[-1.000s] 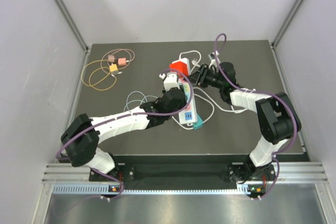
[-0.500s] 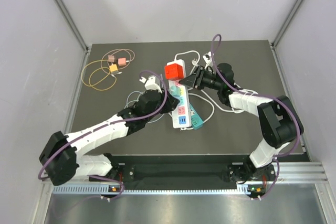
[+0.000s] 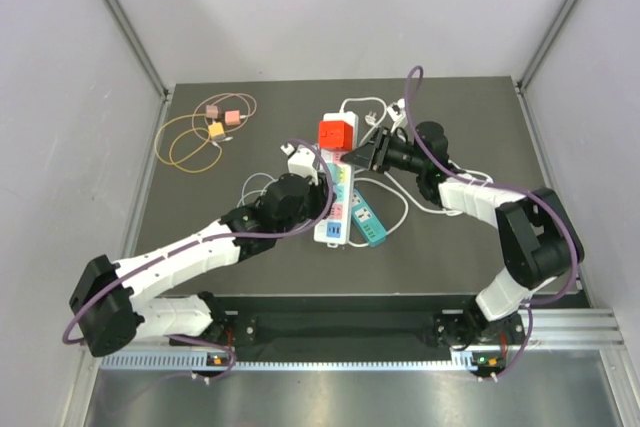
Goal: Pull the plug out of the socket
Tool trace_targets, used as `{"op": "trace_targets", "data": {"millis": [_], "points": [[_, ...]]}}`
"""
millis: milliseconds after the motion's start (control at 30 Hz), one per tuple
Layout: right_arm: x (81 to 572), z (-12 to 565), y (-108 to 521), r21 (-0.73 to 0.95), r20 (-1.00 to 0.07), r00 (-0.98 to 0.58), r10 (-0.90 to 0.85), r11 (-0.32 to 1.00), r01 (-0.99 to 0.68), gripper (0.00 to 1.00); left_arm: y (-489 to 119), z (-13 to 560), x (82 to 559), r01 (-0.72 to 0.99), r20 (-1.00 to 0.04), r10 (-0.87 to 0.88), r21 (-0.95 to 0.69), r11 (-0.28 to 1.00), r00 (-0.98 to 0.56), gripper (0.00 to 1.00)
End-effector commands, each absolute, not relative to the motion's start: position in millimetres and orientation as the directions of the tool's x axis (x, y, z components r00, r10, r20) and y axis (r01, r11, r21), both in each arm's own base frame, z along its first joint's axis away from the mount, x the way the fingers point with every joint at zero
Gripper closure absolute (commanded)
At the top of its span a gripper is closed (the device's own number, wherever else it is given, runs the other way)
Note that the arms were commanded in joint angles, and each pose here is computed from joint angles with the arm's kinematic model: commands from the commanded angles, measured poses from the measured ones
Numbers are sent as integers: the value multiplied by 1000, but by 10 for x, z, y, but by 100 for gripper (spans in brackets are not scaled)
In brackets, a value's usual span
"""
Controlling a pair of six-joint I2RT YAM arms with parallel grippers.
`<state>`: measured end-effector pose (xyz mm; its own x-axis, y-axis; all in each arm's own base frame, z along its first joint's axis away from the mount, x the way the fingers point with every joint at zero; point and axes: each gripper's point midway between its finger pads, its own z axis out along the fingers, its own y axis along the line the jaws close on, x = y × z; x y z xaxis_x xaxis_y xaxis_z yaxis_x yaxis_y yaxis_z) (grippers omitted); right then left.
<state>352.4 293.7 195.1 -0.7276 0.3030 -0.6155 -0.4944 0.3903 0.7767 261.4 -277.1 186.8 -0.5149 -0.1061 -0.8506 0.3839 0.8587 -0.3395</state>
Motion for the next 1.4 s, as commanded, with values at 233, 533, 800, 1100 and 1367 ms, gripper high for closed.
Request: {"op": "trace_targets", "data": {"millis": [233,533,800,1100,1367], "points": [[3847,2402,2710,658,-753,-517,407,474,-585,100,-2804,2154,2556,408,-873,82,-141,902,-481,100],[3839,2435,2696,625,-781,-481,399,498,-601,100,-3172,2369,2415,415,-798,-5,-319,852,-603,100],[3831,2420,2709,631,-775,-489,399,492,-600,100,-3086,2665,2356,472,-834,-6,-318,822,-551,100],[3821,2409,2723,648,-761,-506,405,476,-594,100,-3127,2778,2094,552,-809,-59,-450,702,-585,100],[3816,2459,2714,664,-748,-516,418,447,-600,100,-2989,3435,1878,652,-857,-78,-443,616,-509,100]]}}
